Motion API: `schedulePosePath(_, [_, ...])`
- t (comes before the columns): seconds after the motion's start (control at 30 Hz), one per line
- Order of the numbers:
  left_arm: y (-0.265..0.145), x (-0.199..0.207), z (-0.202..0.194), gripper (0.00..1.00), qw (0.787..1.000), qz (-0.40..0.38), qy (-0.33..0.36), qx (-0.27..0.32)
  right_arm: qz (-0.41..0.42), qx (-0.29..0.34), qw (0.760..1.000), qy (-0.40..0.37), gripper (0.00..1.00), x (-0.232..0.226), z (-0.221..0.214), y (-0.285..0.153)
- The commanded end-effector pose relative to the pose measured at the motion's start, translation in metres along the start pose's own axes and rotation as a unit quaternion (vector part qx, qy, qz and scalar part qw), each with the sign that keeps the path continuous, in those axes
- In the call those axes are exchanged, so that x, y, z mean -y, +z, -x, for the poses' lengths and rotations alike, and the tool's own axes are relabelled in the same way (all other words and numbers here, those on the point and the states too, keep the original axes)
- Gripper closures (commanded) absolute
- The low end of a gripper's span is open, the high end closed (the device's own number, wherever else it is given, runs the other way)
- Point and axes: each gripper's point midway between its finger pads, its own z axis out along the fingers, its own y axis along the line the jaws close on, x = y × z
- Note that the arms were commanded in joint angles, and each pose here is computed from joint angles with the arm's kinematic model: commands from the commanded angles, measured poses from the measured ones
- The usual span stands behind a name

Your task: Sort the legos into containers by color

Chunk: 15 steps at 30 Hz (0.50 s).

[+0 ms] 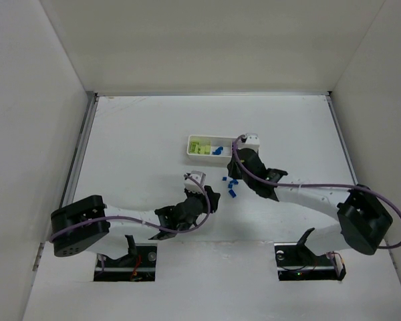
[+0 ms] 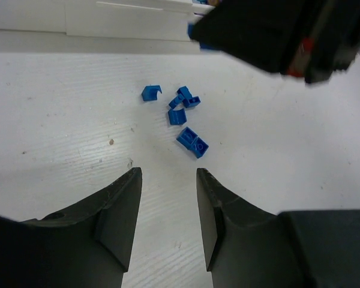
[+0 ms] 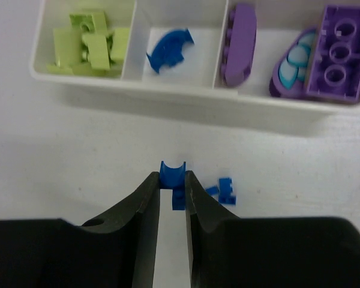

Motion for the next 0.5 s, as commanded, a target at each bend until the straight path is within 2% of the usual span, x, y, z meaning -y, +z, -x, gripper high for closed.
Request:
schedulePosePath(0.0, [-0.003, 0.001, -0.005, 0.61, 1.000, 0.005, 0.009, 0.003, 0.034, 0.037, 0.999, -0.008, 0.74, -0.026, 0.046, 0.015])
schedulePosePath(0.27, [-0.005, 0.015, -0.017, 0.57, 1.000, -0.002, 0.024, -0.003, 0.025, 0.037, 0.999, -0.022, 0.72, -0.037, 0.070, 0.061])
schedulePosePath(0.47, [-0.002, 0.032, -0.020, 0.52, 1.000, -0.014, 0.027, -0.006, 0.019, 0.039, 0.999, -0.019, 0.54, -0.036, 0.079, 0.077])
